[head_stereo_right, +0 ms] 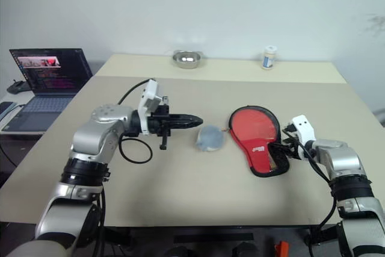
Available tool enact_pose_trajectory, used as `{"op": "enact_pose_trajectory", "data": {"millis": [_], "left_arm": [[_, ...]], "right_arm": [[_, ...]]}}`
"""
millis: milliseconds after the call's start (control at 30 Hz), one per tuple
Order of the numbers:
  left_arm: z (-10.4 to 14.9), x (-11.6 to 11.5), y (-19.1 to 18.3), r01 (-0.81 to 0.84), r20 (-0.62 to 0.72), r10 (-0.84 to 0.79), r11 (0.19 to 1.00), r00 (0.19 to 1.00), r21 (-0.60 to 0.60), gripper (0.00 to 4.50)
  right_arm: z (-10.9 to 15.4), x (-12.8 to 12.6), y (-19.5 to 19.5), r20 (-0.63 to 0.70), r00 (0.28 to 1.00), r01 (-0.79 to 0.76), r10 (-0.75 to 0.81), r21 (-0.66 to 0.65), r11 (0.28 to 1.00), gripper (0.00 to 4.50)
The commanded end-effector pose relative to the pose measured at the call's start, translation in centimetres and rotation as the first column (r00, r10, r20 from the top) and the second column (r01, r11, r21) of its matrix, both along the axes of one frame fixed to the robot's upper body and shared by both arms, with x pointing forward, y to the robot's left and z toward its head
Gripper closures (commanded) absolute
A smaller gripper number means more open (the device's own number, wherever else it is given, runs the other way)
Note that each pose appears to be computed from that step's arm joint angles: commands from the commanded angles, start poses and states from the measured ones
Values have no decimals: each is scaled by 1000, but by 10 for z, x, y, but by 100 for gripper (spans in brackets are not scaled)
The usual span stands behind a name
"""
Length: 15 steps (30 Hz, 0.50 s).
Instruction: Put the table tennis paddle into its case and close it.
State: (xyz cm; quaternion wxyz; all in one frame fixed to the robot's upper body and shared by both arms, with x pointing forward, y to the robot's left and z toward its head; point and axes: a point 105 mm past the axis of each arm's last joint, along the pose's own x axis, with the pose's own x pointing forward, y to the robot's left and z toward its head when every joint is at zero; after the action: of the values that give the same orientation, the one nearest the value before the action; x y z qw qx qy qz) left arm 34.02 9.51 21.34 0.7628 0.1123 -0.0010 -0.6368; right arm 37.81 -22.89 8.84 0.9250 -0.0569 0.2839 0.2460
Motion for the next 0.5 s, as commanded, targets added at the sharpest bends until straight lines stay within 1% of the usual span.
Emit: {"op": "enact_pose_trajectory", "data": {"millis": [33,67,133,200,233,333,433,500], "left_arm": [[2,-4,5,14,36,-15,999,999,39,450],[-3,-5,11,16,18,-17,998,1000,60,450],[-13,-9,24,28,-17,-26,993,1000,113,450],[-20,-13,34,40,-41,-34,987,999,154,450],[-23,-15,42,44,-58,-34,983,998,176,450],[-26,-21,56,57,-85,-40,976,996,212,450],[-22,-23,58,66,-85,-49,976,995,209,450],[-19,-27,53,87,-78,-73,976,994,201,450]], "right_arm": [[-27,-8,7,-107,994,-3,4,8,1000,285],[-25,-8,14,-106,994,-19,23,30,999,321],[-19,-7,29,-99,993,-51,58,70,996,373],[-13,-8,40,-86,993,-72,81,101,992,437],[-6,-8,51,-73,992,-94,104,131,987,449],[8,-14,78,-46,986,-149,161,193,970,449],[15,-25,101,-32,977,-197,209,223,955,449],[17,-37,121,-31,972,-216,232,259,941,449]]}}
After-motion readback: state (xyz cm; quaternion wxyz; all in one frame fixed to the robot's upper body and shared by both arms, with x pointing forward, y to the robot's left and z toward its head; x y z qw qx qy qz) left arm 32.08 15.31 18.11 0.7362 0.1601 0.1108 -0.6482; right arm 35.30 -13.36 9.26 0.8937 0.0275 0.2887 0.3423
